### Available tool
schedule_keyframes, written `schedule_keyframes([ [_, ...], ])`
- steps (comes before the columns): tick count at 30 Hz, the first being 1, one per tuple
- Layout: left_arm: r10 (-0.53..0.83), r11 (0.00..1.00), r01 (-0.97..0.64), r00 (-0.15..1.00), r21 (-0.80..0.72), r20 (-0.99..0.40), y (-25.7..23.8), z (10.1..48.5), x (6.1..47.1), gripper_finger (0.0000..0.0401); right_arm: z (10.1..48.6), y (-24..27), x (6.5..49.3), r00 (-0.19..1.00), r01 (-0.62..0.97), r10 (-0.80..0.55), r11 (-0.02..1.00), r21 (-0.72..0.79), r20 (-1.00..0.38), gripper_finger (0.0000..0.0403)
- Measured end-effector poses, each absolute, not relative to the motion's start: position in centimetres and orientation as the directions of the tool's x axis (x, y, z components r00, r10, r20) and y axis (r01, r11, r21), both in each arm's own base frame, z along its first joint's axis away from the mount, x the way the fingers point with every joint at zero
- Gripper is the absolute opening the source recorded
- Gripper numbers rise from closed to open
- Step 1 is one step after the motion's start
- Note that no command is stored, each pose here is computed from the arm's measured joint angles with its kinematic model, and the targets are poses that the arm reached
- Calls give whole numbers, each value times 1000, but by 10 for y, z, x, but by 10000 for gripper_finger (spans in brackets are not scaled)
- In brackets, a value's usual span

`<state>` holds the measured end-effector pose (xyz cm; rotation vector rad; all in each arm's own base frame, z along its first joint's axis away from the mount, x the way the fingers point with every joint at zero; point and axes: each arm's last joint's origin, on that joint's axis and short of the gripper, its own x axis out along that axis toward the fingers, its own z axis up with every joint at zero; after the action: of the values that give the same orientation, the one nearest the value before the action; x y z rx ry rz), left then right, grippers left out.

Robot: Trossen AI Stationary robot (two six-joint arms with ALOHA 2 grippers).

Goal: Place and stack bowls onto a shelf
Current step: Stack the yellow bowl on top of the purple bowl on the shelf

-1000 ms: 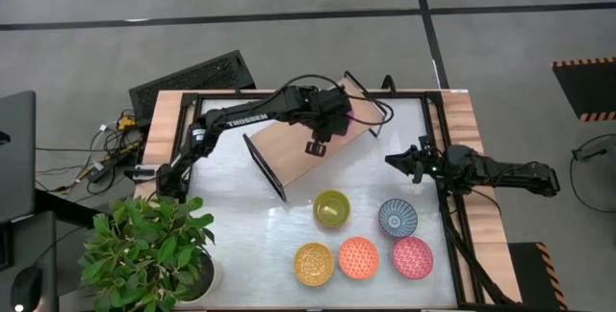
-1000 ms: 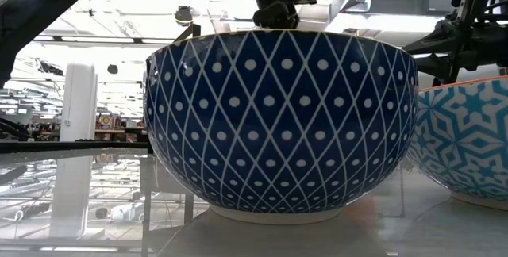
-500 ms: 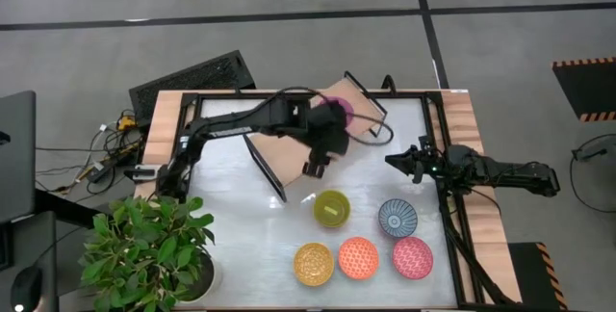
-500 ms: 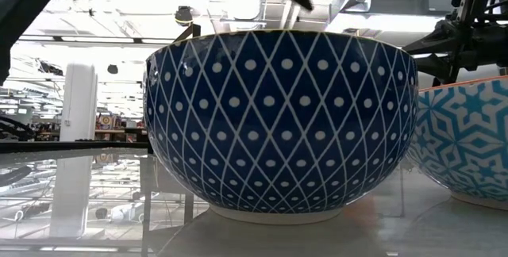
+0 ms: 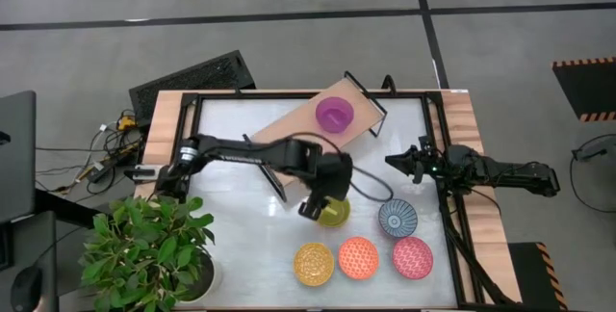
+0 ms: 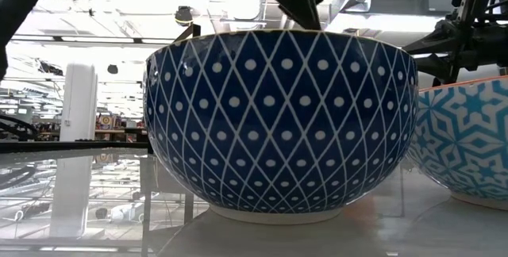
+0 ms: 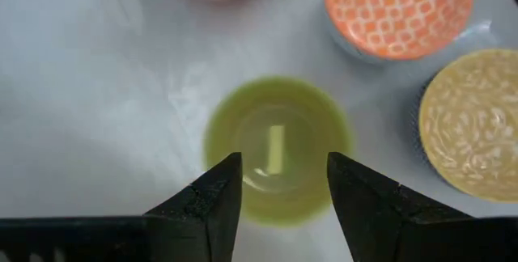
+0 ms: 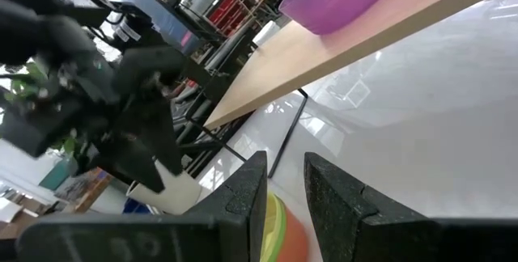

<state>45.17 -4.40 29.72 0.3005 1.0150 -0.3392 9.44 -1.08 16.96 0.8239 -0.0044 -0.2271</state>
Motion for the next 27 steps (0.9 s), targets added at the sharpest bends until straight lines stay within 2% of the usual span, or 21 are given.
schedule_keyframes([
  [15,-119,899,431,419,82,-900,-107,240,441,166,170,-11,94,976,198,-201,657,728,-84,113],
  [27,-113,905,420,396,71,-911,-103,214,439,166,170,-11,94,976,198,-201,657,728,-84,113],
])
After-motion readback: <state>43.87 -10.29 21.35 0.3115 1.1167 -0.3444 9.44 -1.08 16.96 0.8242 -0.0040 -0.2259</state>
